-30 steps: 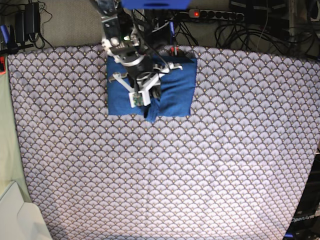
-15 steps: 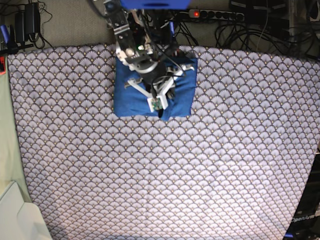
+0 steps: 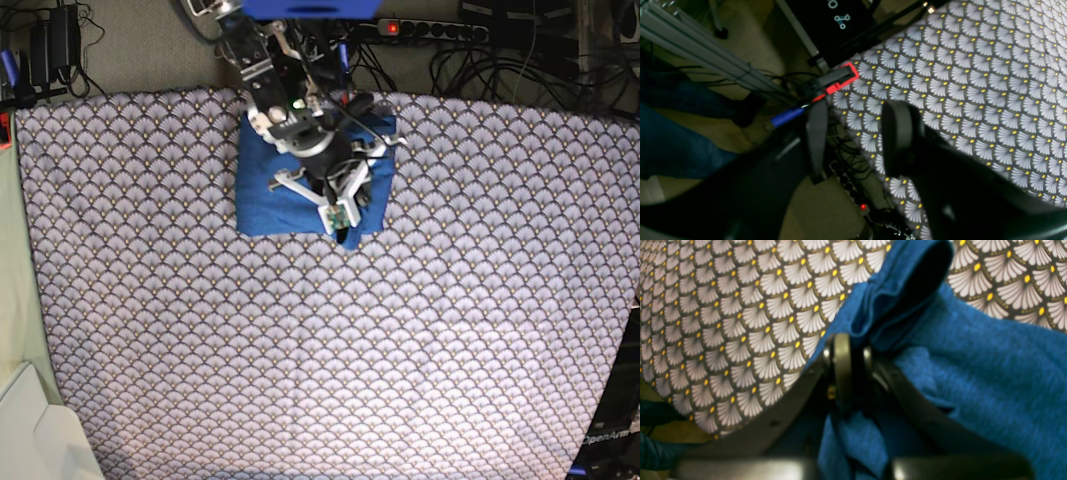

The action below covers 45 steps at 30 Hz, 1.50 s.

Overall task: Fold the T-shirt properly
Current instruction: 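Press the folded stack flat with the right gripper and release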

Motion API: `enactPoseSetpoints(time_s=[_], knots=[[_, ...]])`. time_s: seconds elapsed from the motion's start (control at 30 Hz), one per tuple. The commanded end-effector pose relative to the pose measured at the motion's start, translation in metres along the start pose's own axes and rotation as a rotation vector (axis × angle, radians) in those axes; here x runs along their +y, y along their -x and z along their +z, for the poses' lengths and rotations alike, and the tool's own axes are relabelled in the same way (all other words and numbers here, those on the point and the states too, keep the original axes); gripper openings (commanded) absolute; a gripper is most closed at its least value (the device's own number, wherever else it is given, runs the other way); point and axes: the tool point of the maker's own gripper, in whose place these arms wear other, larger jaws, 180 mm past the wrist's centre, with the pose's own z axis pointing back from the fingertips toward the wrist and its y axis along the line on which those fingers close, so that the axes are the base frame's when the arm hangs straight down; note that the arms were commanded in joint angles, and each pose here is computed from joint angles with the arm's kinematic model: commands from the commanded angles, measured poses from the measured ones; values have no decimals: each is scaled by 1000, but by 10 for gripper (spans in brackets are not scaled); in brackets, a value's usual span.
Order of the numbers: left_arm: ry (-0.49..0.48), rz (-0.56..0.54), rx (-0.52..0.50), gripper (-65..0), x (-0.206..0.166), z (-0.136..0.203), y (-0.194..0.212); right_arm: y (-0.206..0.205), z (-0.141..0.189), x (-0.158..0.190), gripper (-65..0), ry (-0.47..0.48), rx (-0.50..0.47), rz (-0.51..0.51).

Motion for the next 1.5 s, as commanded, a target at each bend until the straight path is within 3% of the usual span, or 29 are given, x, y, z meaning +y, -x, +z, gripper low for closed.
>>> enactPoseSetpoints(time_s=[0.0, 0.17, 0.5, 0.67, 0.83, 0.97, 1.13, 1.47], knots=[[-4, -12, -50, -384, 0, 3, -16, -20, 1, 9, -638, -33, -62, -23], [-4, -12, -46, -384, 0, 3, -15, -20, -5, 17, -587, -83, -52, -70], [-8, -12, -48, -384, 2, 2, -15, -17, -6, 47, -438, -159, -37, -29], [-9, -13, -47, -384, 2, 2, -14, -51, 20, 83, -373, -283, -157, 48], [-7, -11, -48, -384, 1, 2, -15, -69, 44, 32, -373, -166, -229, 42], [-5, -12, -47, -384, 0, 2, -14, -55, 47, -7, -371, -76, -200, 30], [-5, -12, -47, -384, 0, 2, -14, -33, 49, -8, -369, -68, -156, -2], [-6, -12, -38, -384, 1, 2, -12, -28, 47, -9, -370, -65, -138, -2]])
